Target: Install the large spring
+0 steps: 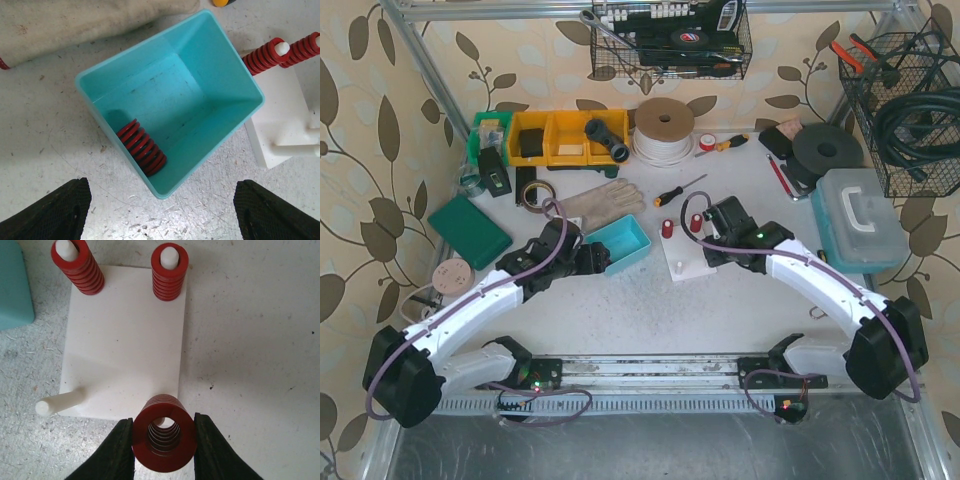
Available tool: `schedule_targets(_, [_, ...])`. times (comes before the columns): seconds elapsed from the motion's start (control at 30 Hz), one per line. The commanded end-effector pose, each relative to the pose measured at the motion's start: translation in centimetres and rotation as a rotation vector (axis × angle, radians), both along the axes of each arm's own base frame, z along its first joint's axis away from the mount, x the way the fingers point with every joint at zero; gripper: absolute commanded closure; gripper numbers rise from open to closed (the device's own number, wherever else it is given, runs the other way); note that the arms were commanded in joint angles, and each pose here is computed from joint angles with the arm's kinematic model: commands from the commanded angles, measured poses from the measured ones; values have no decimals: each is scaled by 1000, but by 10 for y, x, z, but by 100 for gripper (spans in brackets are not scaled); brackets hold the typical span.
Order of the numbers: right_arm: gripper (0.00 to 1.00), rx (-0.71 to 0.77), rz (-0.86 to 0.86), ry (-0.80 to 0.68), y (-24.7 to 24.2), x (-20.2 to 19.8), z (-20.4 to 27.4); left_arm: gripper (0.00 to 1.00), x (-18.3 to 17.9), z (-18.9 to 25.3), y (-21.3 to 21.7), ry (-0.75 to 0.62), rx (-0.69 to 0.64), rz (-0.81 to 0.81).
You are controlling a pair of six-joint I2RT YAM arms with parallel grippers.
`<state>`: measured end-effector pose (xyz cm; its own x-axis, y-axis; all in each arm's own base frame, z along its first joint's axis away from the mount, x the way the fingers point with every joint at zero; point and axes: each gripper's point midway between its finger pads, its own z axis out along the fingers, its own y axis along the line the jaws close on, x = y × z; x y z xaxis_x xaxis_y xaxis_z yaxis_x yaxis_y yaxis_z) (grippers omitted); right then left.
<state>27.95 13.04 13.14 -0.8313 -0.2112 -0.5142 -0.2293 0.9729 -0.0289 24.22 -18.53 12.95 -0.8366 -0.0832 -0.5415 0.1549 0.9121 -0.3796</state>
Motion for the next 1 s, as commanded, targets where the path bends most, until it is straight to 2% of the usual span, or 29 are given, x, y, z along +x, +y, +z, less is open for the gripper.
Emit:
schedule_targets(0.0, [100,43,-19,-86,8,9,12,19,5,5,-5,-5,-41,-4])
schedule_targets(0.97, [100,26,-13,-44,5,-5,-2,19,8,1,-8,12,-44,-12])
